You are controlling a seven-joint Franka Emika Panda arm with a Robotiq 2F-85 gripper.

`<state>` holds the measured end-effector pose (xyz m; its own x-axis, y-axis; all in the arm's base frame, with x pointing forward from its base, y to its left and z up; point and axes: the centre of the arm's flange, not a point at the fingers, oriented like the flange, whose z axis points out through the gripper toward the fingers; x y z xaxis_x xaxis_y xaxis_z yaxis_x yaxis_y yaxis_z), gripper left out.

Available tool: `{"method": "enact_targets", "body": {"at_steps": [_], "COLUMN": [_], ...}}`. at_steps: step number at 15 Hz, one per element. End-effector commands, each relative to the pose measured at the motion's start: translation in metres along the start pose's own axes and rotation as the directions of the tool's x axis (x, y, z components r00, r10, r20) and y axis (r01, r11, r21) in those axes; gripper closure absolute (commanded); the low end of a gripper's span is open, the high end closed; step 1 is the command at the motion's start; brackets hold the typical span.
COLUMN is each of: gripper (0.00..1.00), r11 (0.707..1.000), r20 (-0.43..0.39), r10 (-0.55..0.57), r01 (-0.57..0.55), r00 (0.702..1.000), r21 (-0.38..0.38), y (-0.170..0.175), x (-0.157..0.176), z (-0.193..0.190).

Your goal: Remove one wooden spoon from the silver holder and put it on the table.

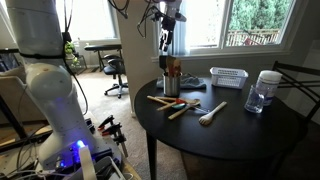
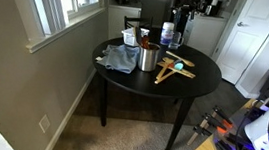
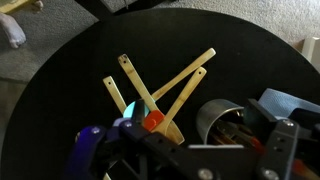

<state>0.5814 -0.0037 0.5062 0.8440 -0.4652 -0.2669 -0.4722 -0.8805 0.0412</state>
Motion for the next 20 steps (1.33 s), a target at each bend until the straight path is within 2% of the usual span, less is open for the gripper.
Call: {"method": "enact_targets", "body": {"at_steps": [1,2,13,15,20], "gripper": [0.0,0.0,0.0,0.0,0.0], "r11": [0.999,1.0,0.999,0.999,0.995], "r20": [0.035,0.007,0.005,0.022,0.071], "r10": [0.051,0.028,0.037,0.048,0.102], "r01": [-0.051,-0.028,-0.037,-0.048,-0.1], "r00": [0.998,1.0,0.999,0.999,0.992], "r21": [0.01,-0.004,-0.015,-0.026,-0.029], "y": [-0.013,-0.005,-0.014,-0.033,-0.066], "x": [0.012,0.007,0.014,0.023,0.084], "z": [-0.018,-0.005,-0.009,-0.004,0.004]}}
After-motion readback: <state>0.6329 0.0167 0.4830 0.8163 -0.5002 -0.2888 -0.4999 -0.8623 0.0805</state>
